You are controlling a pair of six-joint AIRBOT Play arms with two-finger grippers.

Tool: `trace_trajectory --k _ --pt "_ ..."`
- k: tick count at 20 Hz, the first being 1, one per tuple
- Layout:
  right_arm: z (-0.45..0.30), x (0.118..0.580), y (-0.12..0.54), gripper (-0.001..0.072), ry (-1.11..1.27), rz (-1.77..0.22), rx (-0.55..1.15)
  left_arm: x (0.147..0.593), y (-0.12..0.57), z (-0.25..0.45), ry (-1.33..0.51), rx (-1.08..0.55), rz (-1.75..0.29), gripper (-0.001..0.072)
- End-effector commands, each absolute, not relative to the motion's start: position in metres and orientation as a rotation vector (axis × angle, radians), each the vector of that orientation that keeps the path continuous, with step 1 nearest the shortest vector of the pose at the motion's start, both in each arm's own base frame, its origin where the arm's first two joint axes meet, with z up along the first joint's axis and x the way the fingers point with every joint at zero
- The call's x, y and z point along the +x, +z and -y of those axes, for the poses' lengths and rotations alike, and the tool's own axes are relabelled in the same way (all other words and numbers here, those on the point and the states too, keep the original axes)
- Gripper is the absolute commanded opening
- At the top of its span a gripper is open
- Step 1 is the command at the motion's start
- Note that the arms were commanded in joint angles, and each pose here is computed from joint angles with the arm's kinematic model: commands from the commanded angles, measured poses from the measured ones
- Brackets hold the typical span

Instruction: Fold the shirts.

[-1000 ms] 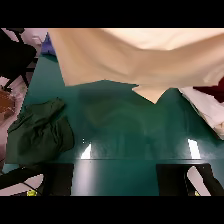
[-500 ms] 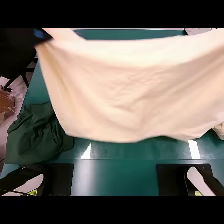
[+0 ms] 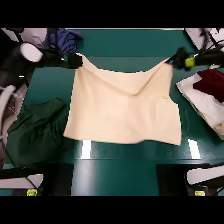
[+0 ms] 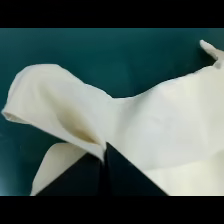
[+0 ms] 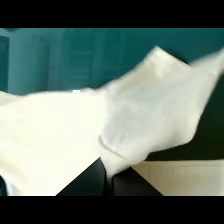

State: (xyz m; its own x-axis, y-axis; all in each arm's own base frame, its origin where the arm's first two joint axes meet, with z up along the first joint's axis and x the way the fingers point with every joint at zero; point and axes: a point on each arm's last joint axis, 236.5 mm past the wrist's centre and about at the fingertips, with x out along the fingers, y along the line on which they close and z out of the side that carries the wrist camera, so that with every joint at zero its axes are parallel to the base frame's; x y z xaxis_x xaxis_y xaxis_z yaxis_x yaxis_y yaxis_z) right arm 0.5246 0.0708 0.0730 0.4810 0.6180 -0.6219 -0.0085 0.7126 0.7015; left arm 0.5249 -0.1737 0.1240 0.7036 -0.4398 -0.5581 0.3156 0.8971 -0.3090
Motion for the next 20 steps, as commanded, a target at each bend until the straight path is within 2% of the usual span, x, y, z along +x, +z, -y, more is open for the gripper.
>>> trace_trajectory --k 1,5,6,7,8,9,13,15,17,20 --pt "-0.06 0.553 0.0 0.002 0.348 -1.065 0.725 0.589 0.108 0.159 -0.321 -0.216 -0.498 0.0024" --pt "-0.053 0.588 0.0 0.0024 0.348 -1.021 0.724 0.617 0.103 0.152 -0.292 -0.142 -0.421 0.0025" --pt "-0.051 0.594 0.009 0.0121 0.352 -1.0 0.72 0.618 0.095 0.148 -0.286 -0.127 -0.432 0.0027" --pt "-0.045 0.596 0.021 0.0277 0.359 -0.986 0.717 0.618 0.089 0.141 -0.282 -0.101 -0.45 0.0088" --pt "-0.04 0.591 0.033 0.0384 0.377 -0.99 0.706 0.619 0.088 0.134 -0.272 -0.085 -0.456 0.0382" --pt "-0.031 0.58 0.043 0.0425 0.392 -1.008 0.696 0.619 0.09 0.123 -0.264 -0.082 -0.467 0.0503" --pt "0.015 0.507 0.073 0.0442 0.36 -1.038 0.715 0.611 0.127 0.049 -0.204 -0.145 -0.539 0.0502" --pt "0.034 0.46 0.072 0.0441 0.296 -1.01 0.74 0.586 0.135 0.002 -0.153 -0.224 -0.626 0.0501" --pt "0.039 0.406 0.057 0.0442 0.235 -1.016 0.775 0.529 0.102 -0.025 -0.17 -0.289 -0.895 0.0501" --pt "0.026 0.328 0.028 0.0442 0.183 -1.058 0.858 0.424 0.06 -0.007 -0.343 -0.439 -1.329 0.0493"
